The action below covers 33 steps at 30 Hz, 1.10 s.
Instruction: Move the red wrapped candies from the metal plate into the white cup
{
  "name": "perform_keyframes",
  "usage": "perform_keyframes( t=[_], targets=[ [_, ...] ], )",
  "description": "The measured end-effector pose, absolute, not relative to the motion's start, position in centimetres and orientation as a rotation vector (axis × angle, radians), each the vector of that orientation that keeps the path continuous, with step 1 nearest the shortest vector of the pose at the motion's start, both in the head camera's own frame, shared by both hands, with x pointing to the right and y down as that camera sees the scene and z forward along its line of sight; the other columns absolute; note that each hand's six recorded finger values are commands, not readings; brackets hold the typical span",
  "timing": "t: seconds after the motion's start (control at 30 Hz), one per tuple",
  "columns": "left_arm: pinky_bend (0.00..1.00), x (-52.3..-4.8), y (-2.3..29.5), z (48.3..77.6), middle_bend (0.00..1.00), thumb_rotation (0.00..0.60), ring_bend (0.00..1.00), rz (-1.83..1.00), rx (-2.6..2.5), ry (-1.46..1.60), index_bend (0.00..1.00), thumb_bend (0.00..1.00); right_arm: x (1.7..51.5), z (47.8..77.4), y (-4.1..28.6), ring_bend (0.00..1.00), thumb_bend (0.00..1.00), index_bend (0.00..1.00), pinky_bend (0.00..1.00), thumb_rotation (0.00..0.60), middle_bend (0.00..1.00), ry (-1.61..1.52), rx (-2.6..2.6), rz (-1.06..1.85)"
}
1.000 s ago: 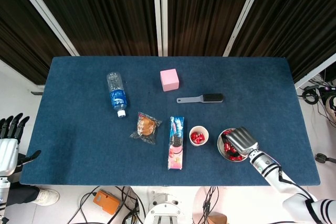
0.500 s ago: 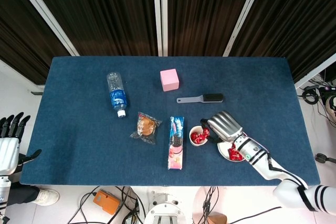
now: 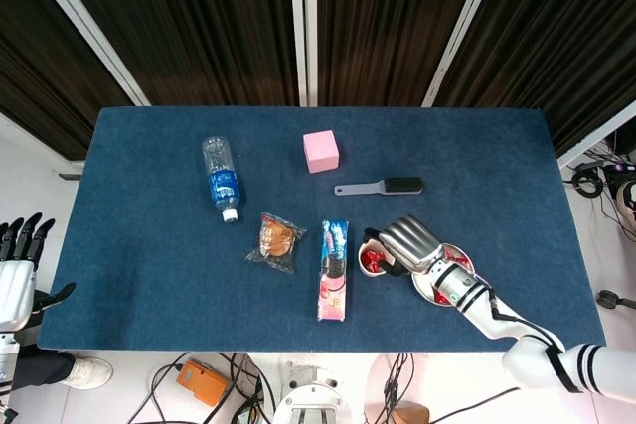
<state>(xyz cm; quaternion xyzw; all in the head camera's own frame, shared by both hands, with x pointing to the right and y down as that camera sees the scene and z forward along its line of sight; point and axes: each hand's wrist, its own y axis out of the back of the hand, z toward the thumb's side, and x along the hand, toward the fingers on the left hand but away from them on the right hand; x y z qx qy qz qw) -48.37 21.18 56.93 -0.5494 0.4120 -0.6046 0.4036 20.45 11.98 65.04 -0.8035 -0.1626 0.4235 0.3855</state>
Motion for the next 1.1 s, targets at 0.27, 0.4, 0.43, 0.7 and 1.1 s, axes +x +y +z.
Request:
perform_keyframes(
  t=[0.27,0.4,0.43,0.7,1.1],
  targets=[
    [0.00,-48.3,21.0,57.1,0.02,0.600,0.00,-1.521,-1.397,1.045,0.09,0.02,25.1,63.4,12.3,1.00,0.48,0.45,1.00,0.600,0.86,-0.503,-1.969,1.134],
    [0.00,-48.1,20.8,57.2,0.02,0.600,0.00,-1.513,-1.403,1.048,0.09,0.02,29.4,63.6,14.3,1.00,0.39,0.47,1.00,0.600,0.86,-0.451,-1.913,1.236],
    [0.00,-48.0,20.8,57.2,0.02,0.600,0.00,-1.510,-1.406,1.048,0.09,0.02,30.6,63.8,15.1,1.00,0.39,0.48,1.00,0.600,0.86,-0.429,-1.903,1.271],
    [0.00,-47.5,20.9,57.3,0.02,0.600,0.00,-1.501,-1.418,1.050,0.09,0.02,33.6,66.1,17.7,1.00,0.39,0.48,1.00,0.600,0.86,-0.306,-1.890,1.389],
    [0.00,-47.7,21.3,57.1,0.02,0.600,0.00,-1.511,-1.409,1.053,0.09,0.02,33.0,68.3,18.2,1.00,0.40,0.48,1.00,0.600,0.86,-0.235,-1.920,1.416]
  ],
)
